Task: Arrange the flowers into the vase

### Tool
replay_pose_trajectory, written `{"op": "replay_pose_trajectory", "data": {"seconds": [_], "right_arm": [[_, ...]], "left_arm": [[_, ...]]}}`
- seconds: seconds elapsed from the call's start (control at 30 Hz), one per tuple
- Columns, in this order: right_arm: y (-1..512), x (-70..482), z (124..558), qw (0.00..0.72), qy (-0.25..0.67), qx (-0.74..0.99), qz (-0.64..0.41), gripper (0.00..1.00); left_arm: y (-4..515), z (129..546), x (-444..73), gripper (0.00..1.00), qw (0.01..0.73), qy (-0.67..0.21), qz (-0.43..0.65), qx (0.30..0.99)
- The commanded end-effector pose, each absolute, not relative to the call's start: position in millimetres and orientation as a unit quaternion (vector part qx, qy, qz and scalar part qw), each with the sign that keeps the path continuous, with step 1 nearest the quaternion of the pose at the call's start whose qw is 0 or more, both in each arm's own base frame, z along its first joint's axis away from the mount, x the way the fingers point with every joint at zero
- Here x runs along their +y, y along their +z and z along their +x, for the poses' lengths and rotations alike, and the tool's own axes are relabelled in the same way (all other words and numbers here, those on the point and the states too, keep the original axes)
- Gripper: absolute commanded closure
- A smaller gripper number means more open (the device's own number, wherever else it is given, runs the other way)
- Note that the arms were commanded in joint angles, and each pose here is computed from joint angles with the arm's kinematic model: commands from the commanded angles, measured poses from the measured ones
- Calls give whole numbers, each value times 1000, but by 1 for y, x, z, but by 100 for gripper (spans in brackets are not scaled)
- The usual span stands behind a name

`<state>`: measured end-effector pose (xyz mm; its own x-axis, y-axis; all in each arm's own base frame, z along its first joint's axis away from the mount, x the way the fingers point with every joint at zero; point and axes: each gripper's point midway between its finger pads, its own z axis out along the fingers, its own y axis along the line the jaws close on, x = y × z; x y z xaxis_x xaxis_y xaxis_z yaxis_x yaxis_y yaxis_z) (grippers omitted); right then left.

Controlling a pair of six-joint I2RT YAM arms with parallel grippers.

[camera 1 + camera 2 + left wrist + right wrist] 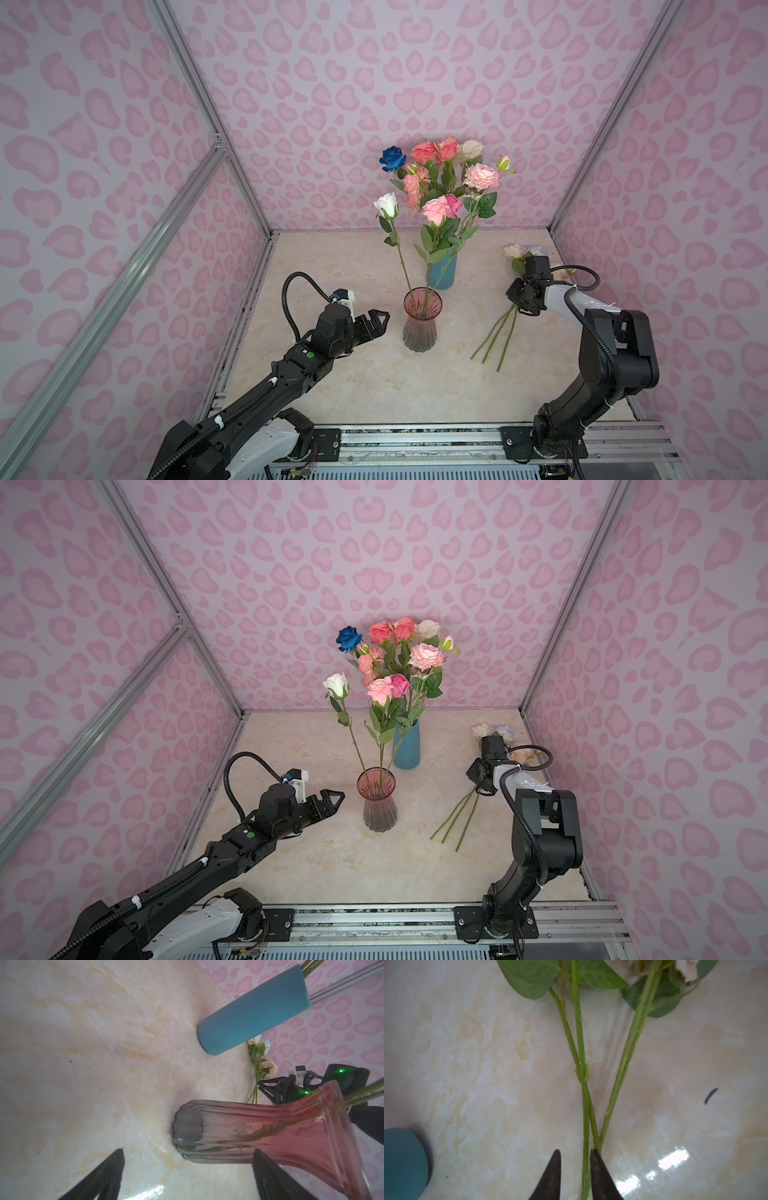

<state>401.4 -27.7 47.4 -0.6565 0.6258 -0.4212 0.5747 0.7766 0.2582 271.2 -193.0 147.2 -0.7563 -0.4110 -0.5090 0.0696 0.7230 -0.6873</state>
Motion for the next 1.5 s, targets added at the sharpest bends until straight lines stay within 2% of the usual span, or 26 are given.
{"op": "replay_pose_trajectory", "data": {"seconds": [0.0,0.3,0.43,0.57,0.73,0.9,1.13,1.33,1.47], "right_arm": [[39,-27,401,244,53,909,334,74],[28,-24,403,227,54,914,331,77],[37,-23,405,247,65,910,327,93],[65,-1,415,278,115,904,304,99],[117,38,426,327,156,897,252,100],[192,58,419,420,190,860,220,100],[298,61,366,566,195,781,175,100],[370,80,321,656,209,716,115,100],[420,96,298,700,230,671,83,100]], "left_arm": [[159,276,-199,3,346,-371,-82,858],[156,277,-199,3,345,-366,-82,860],[156,277,-198,3,348,-364,-84,860],[160,278,-198,3,351,-364,-80,859],[165,277,-197,3,356,-364,-81,857],[172,273,-189,3,369,-360,-85,852],[199,265,-151,3,440,-321,-118,831],[234,247,-82,4,551,-289,-224,750],[243,233,-63,4,587,-295,-240,714]]}}
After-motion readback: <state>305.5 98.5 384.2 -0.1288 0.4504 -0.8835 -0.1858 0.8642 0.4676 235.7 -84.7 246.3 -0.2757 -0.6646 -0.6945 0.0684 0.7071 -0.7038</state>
